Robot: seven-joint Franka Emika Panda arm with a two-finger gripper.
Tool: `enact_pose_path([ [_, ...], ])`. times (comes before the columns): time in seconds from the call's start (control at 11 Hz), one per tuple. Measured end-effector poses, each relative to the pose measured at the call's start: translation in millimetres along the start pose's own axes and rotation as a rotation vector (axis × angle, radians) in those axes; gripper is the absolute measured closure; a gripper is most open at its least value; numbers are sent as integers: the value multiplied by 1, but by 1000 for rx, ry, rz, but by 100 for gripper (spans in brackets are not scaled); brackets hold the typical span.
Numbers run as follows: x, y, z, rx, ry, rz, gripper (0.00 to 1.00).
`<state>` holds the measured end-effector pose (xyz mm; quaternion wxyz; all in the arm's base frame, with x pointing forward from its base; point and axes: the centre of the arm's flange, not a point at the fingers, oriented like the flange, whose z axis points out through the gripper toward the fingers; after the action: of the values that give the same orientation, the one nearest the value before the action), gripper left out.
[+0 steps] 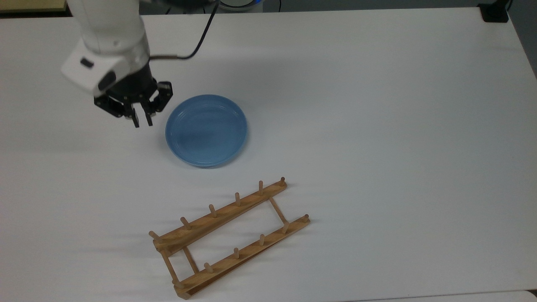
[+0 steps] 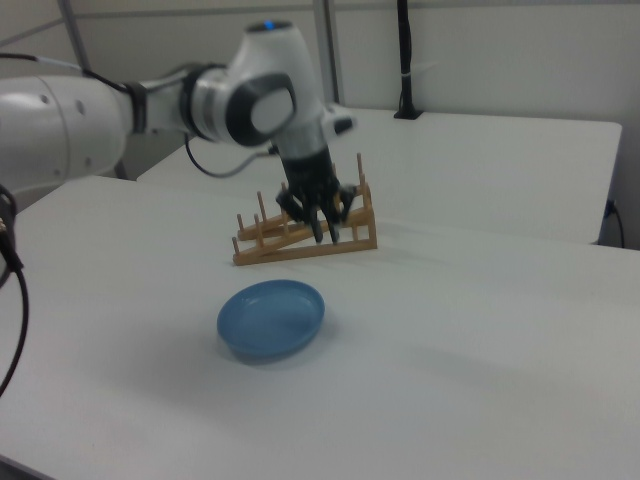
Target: Place plate in plate rack
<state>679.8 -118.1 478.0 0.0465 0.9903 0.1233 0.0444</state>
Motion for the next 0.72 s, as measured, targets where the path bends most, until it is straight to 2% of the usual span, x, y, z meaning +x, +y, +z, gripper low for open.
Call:
enact_pose_path([
  [0.09,-5,6,32,23,-47,16,62],
  [0.27,-11,5,73,56,-128,21,30],
  [0.36,-11,2,86,66,-153,16,23],
  [0.45,-12,0,101,73,-176,12,22],
  [0.72,-12,-10,141,89,-234,-1,30],
])
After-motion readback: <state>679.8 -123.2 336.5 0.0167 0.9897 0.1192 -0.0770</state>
